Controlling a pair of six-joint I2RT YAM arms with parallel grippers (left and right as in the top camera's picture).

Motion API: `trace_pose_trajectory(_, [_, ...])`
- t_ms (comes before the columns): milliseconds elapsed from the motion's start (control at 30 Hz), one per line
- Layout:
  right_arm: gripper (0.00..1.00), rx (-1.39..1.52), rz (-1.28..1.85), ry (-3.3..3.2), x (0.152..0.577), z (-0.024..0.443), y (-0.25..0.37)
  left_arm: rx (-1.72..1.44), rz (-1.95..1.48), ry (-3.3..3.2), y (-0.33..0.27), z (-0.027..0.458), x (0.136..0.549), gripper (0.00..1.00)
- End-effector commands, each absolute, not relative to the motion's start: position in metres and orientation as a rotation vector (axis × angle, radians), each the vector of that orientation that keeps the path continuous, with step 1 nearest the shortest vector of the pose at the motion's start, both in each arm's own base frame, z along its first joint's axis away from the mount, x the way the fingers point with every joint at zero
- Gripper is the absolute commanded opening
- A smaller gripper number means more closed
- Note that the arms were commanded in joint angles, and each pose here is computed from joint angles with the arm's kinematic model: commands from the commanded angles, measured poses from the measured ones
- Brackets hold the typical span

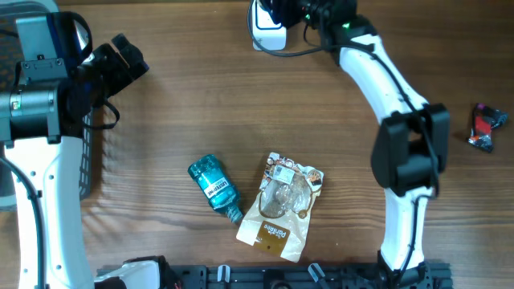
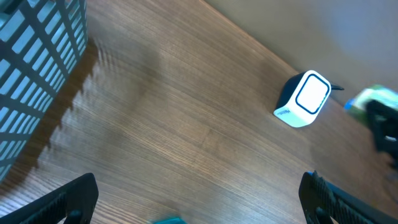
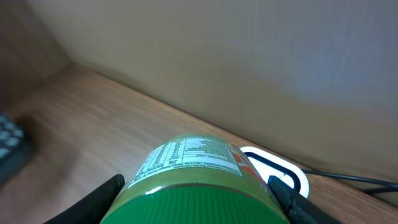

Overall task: Scan the item barcode
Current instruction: 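Carry the green jar up toward the white scanner, then hold the green jar label in front of the scanner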

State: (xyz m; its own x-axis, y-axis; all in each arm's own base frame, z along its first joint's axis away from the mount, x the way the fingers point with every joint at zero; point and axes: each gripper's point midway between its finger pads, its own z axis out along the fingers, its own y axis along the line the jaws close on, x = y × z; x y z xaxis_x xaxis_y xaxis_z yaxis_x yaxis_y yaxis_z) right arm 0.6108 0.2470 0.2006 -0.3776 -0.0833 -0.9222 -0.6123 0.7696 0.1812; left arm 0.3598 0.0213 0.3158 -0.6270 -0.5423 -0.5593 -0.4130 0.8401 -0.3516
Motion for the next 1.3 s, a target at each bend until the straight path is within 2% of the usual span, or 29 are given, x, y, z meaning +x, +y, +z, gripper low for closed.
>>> trace_pose_trajectory(0, [0.39,-0.525,0.549,1.860,0.629,0.178,0.245,-0.687,-0.228,2.331,0.025,0.317,0.361,1.00])
trace_pose_trajectory(267, [0.35,-0.537,0.433,1.687,0.649,0.177,0.261,-0.687,-0.228,2.331,0.025,0.317,0.361,1.00])
trace_pose_trajectory(400, [0.35,-0.668,0.330,1.590,0.646,0.170,0.282,-0.687,-0.228,2.331,0.025,0.317,0.361,1.00])
trace_pose_trajectory(667, [0.29,-0.706,0.183,1.557,0.657,0.139,0.279,-0.687,-0.228,2.331,0.025,0.317,0.361,1.00])
trace_pose_trajectory(933, [0.25,-0.706,0.172,1.552,0.658,0.136,0.277,-0.687,-0.228,2.331,0.025,0.317,0.361,1.00])
trace_pose_trajectory(1000, [0.20,-0.703,0.174,1.554,0.658,0.136,0.277,-0.687,-0.228,2.331,0.025,0.317,0.361,1.00])
trace_pose_trajectory(1100, [0.19,-0.602,0.207,1.590,0.662,0.137,0.271,-0.687,-0.228,2.331,0.025,0.317,0.361,1.00])
trace_pose_trajectory(1267, [0.26,-0.390,0.207,1.633,0.672,0.143,0.250,-0.687,-0.228,2.331,0.025,0.317,0.361,1.00])
